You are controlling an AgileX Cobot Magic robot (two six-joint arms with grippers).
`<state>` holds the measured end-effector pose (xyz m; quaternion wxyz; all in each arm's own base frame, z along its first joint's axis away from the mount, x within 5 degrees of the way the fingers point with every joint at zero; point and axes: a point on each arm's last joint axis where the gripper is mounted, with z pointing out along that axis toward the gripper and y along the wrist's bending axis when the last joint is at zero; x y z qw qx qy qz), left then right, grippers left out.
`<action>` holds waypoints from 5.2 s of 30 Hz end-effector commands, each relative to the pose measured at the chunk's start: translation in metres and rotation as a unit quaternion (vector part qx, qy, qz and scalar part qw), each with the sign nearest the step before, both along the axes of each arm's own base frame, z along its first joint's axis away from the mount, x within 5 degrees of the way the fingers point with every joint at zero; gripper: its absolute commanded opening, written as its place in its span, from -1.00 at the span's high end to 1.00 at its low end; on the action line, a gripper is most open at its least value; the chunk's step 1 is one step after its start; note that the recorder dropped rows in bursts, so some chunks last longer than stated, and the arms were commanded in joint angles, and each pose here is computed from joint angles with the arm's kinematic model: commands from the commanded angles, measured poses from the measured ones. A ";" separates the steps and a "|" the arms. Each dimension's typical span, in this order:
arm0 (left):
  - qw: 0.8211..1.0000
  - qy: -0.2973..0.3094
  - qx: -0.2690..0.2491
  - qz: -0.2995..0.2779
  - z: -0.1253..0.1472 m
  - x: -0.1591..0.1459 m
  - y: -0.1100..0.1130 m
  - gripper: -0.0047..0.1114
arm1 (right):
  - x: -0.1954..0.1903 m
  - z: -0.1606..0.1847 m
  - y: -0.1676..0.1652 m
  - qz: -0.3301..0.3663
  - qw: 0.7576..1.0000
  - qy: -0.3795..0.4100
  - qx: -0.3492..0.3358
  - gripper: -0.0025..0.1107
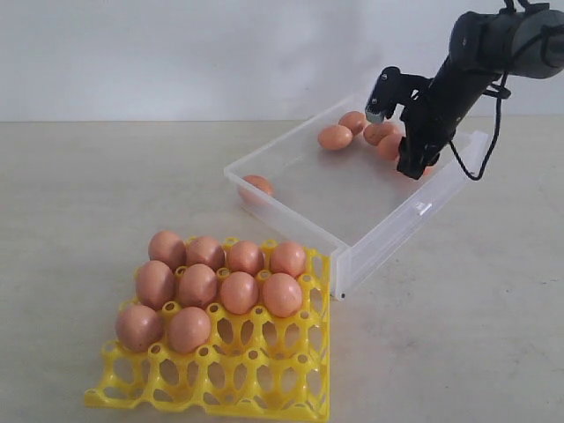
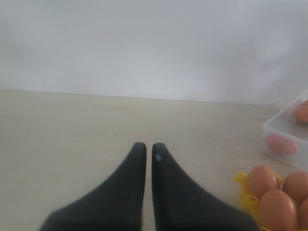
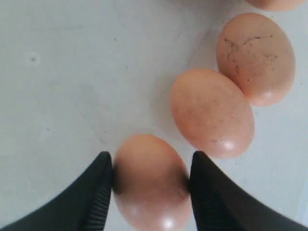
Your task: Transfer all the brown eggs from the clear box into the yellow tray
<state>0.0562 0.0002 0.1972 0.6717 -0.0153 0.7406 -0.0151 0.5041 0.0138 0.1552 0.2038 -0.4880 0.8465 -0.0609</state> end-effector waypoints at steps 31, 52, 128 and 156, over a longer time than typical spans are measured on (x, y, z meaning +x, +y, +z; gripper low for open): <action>1.000 -0.003 0.000 0.003 0.000 0.000 0.000 0.85 | -0.003 0.016 0.005 -0.364 0.910 0.041 0.194 -0.28; 1.000 -0.003 0.000 0.003 0.000 0.000 0.000 0.85 | -0.014 0.013 0.017 -0.328 0.911 0.123 0.219 -0.28; 1.000 -0.003 0.000 0.003 0.000 0.000 0.000 0.85 | 0.020 -0.027 0.068 0.091 0.988 -0.124 -0.002 -0.13; 1.000 -0.003 0.000 0.003 0.000 0.000 0.000 0.85 | 0.000 0.030 0.076 -0.170 0.958 -0.035 0.228 0.96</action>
